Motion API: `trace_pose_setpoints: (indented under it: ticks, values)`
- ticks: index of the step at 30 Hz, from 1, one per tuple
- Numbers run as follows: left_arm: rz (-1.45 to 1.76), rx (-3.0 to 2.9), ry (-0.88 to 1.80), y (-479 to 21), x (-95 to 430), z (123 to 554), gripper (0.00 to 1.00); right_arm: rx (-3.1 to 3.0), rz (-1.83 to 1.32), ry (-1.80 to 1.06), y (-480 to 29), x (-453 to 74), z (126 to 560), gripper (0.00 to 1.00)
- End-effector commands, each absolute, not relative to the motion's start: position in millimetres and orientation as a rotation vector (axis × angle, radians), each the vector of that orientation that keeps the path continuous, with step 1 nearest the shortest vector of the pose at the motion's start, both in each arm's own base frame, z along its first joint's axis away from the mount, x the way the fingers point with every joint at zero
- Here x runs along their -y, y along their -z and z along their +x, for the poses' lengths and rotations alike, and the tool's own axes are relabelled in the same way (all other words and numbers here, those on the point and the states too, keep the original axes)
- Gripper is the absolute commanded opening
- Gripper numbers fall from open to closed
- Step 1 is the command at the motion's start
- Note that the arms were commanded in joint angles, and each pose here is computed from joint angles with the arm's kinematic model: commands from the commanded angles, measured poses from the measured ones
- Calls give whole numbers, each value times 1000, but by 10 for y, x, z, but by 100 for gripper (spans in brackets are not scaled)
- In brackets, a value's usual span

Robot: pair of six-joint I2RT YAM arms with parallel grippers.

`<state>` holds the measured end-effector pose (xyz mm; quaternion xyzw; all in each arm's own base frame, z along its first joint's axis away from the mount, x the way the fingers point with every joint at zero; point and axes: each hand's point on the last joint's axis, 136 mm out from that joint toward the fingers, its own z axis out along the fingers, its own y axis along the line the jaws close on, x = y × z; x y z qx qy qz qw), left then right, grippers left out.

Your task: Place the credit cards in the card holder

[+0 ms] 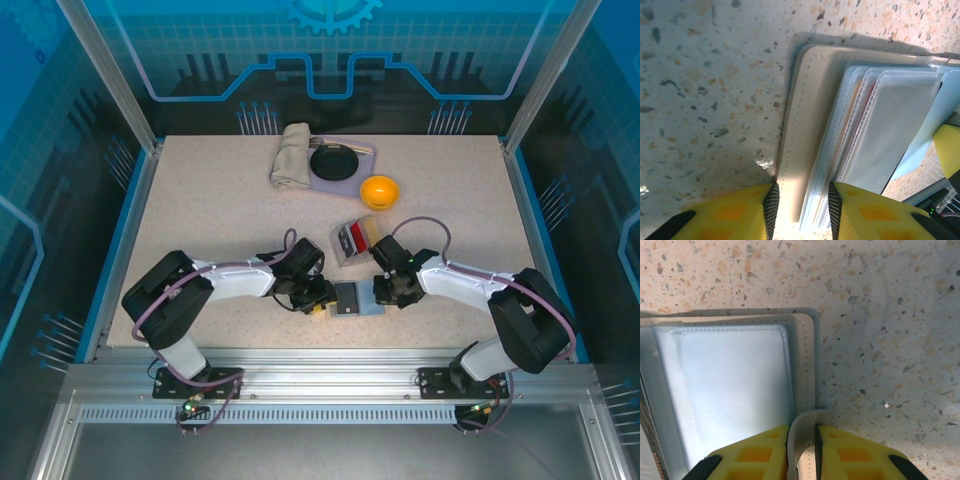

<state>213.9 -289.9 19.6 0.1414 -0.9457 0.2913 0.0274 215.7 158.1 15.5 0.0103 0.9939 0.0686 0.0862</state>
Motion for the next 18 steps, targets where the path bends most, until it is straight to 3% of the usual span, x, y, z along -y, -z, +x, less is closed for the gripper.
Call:
trace_pose_setpoints:
  ticks: [1,18]
  values:
    - [421,2967,-862,-256,2873,2096,38,-3001,38,-234,-56,-1597,2071,20]
    - [362,2965,-808,-169,2979,2110,39,-2997,40,-239,-56,-1592,2068,20]
